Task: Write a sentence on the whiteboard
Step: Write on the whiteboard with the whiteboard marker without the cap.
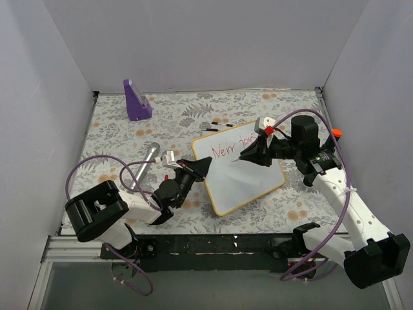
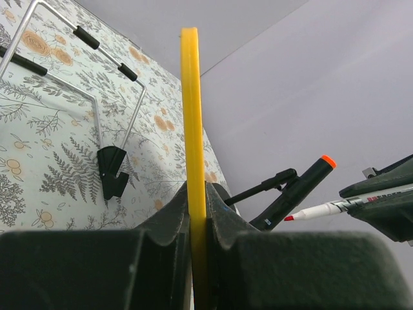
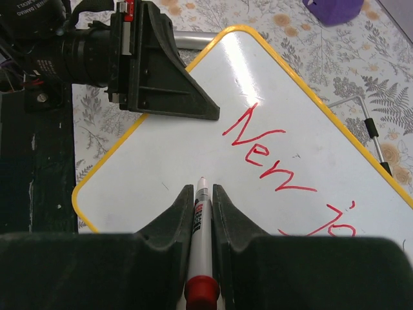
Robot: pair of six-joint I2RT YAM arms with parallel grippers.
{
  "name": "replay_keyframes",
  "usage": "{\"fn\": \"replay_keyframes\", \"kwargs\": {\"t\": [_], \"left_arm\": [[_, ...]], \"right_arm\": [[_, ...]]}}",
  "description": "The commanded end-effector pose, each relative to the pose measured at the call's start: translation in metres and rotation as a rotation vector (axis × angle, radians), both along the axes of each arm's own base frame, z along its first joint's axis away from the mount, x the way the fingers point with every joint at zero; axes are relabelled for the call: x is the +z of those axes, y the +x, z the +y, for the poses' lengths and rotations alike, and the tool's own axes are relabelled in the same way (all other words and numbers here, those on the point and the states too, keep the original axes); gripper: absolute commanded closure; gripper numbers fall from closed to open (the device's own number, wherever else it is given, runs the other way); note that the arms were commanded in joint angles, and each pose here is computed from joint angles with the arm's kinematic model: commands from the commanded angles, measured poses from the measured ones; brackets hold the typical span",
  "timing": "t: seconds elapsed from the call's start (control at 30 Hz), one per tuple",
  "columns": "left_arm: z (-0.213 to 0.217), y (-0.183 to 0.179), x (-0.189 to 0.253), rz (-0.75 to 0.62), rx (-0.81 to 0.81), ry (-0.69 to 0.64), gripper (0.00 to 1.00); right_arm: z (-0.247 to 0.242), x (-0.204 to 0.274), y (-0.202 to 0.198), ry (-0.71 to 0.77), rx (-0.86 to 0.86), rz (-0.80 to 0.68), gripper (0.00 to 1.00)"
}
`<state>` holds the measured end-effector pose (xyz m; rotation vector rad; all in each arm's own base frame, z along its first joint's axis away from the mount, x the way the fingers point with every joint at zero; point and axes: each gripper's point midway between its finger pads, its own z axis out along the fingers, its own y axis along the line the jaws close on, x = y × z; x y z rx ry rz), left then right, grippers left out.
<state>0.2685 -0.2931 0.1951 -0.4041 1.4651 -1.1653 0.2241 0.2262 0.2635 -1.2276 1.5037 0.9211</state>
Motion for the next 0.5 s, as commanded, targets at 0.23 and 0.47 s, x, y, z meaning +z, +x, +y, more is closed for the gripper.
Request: {"fn": "replay_keyframes", "kwargs": {"t": [0.23, 0.47], "left_arm": [[0.016, -0.012, 0.049, -0.141, -0.009, -0.107, 1.00], [0.012, -0.016, 0.051, -0.155, -0.037, -0.109, 1.00]], "right_arm": [[0.004, 0.007, -0.014, 0.034, 0.080, -0.014, 0.99], [0.005, -0.001, -0.014, 0.041, 0.081, 0.009, 0.99]]}}
